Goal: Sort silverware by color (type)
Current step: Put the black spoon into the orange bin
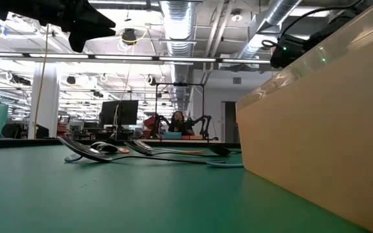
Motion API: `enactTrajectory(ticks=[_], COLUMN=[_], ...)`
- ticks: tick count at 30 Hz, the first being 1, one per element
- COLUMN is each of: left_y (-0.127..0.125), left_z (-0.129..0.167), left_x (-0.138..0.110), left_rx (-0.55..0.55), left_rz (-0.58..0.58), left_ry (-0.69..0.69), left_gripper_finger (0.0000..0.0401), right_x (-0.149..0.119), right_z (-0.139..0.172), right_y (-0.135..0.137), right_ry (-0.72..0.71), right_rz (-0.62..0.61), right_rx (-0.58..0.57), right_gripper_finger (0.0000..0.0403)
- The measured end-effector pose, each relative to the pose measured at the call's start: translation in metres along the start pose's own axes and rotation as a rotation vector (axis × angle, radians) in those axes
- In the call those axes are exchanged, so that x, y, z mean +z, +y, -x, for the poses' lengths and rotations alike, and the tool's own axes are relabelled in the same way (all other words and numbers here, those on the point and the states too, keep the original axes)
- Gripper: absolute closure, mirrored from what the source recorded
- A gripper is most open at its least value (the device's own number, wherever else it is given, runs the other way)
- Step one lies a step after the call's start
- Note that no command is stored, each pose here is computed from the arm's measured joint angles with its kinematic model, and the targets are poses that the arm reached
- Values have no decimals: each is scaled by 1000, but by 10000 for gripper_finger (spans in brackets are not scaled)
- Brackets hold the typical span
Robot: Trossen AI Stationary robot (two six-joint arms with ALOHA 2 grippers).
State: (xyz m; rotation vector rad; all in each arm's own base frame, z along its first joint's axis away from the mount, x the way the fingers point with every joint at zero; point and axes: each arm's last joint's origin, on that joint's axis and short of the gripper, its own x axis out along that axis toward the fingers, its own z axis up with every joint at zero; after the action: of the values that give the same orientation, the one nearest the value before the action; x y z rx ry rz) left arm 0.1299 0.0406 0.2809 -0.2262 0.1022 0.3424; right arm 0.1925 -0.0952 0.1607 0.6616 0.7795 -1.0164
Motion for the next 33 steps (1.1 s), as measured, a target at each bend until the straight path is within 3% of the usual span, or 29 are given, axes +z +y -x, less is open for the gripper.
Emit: enactTrajectory(ticks=[9,22,27,33], left_y=[0,0,0,0], left_z=[0,0,0,0], left_x=[0,-1,-1,-1], left_rx=[0,6,9,10], left_rz=[-4,1,-6,-6], left_ry=[1,6,5,8], left_gripper_finger=[296,296,296,296], right_x=[-5,-18,-18,-18], right_z=[-5,-39,-37,-37], right_y=[-2,11,12,12], right_ry=[-22,25,26,39], right_rz=[-12,38,38,32], right_rx=[20,-9,3,16], right_gripper_finger=[168,175,218,297])
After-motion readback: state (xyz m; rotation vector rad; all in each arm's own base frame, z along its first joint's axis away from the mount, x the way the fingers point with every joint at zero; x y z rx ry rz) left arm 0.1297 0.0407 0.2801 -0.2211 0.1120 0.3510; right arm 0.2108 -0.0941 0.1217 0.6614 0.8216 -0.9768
